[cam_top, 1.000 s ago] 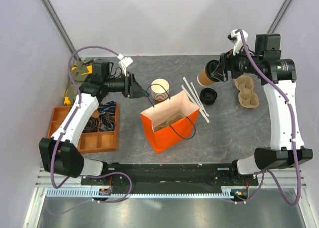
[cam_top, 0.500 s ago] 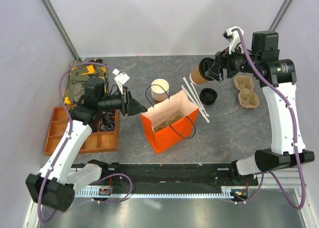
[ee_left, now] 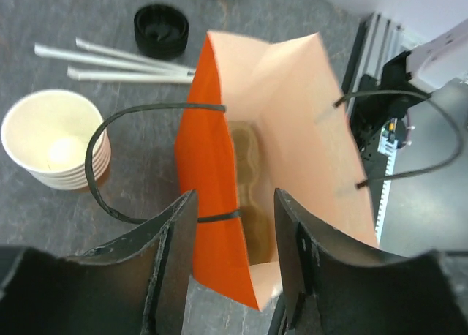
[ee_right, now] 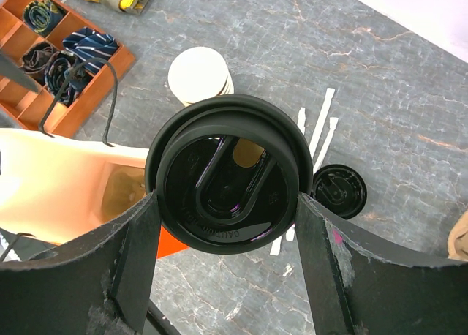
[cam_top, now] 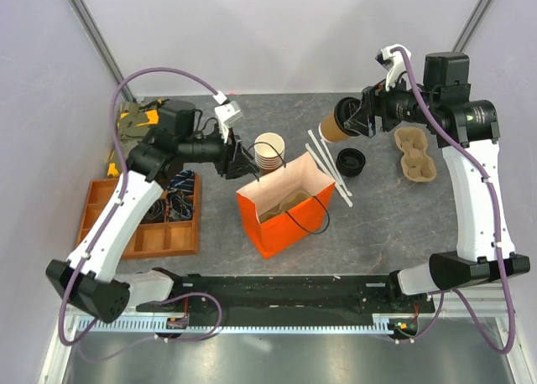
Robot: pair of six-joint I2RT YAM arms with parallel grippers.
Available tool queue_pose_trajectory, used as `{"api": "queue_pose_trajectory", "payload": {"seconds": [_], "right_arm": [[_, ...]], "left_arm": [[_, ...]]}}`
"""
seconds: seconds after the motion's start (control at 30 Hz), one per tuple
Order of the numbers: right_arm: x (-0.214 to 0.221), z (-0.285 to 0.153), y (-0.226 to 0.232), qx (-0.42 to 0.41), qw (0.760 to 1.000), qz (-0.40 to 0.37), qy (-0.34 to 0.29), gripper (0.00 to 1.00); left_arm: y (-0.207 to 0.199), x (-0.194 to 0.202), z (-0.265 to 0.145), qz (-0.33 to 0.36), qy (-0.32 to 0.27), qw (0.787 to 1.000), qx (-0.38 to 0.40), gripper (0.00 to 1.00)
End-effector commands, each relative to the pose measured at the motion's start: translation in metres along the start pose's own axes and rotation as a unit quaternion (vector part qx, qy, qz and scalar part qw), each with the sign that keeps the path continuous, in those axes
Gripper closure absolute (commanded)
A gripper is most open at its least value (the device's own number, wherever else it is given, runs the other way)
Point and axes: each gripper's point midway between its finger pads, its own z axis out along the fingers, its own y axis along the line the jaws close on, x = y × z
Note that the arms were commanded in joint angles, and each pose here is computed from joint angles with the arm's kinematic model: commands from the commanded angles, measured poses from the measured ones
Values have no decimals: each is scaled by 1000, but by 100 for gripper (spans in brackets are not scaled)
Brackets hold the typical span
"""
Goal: Pack the takeout coffee
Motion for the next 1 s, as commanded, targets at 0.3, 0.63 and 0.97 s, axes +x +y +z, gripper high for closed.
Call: {"api": "queue_pose_trajectory", "payload": {"seconds": [0.3,0.63,0.97], "right_arm": [[-19,-25,16,7,999,-18,-43,55],[-19,-22,17,1,999,-19,-42,55],[-19,-22,19,-1,999,-19,-42,56]], "left_arm": [[76,-23,-1,-58,2,994,-98,35],[4,-26,1,33,-2,998,59,39],[6,11,39,62,92,994,11,43]]}}
